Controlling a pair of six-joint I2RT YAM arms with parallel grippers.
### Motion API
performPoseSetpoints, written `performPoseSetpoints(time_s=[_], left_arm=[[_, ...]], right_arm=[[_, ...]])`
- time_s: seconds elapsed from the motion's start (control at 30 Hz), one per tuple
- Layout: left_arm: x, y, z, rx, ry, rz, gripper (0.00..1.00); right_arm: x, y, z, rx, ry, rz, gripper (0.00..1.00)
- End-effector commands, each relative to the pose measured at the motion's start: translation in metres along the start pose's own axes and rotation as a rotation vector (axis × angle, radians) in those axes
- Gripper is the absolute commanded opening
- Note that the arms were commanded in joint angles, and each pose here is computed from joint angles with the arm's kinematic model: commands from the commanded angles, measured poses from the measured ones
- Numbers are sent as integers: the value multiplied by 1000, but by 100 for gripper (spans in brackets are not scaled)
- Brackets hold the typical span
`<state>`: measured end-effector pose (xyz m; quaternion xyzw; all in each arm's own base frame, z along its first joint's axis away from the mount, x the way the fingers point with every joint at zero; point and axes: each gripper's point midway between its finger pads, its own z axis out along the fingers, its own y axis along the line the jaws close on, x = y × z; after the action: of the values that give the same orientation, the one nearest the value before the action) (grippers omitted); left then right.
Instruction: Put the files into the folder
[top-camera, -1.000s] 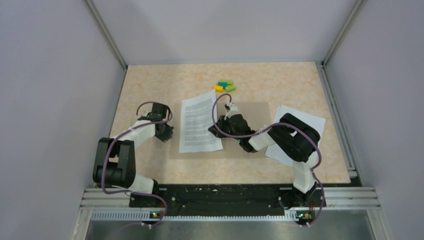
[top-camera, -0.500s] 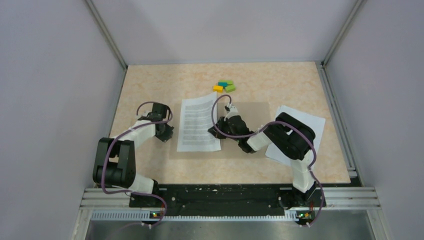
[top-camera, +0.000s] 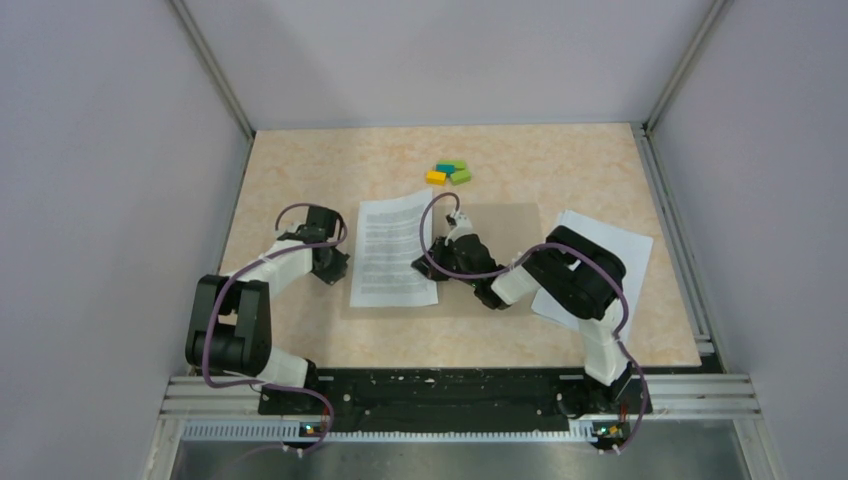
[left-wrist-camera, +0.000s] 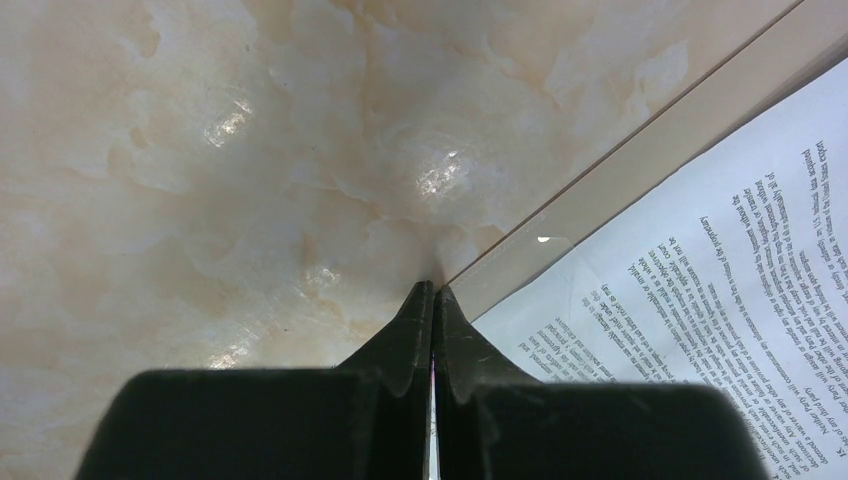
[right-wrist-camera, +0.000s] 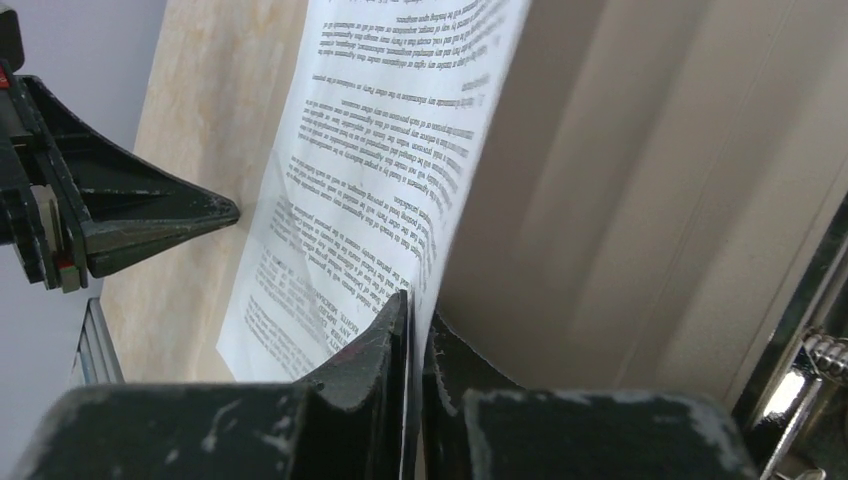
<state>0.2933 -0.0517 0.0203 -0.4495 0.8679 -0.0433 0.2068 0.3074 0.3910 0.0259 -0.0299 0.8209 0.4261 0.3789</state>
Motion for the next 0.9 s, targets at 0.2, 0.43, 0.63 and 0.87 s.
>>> performPoseSetpoints(time_s=[0.2,0.43,0.63,0.87], left_arm=[[16,20,-2,-77,60,38,0],[15,18,-1,-78,60,43,0],[16,18,-1,-78,63,43,0],[18,18,0,-76,70,42,0]], right_arm=[[-32,-7,-2,-4,-41,15,27],[-41,-15,-1,15,-41,33,27],[-37,-18,2,19,-26,35,1],[-27,-12,5,1,-12,36,0]])
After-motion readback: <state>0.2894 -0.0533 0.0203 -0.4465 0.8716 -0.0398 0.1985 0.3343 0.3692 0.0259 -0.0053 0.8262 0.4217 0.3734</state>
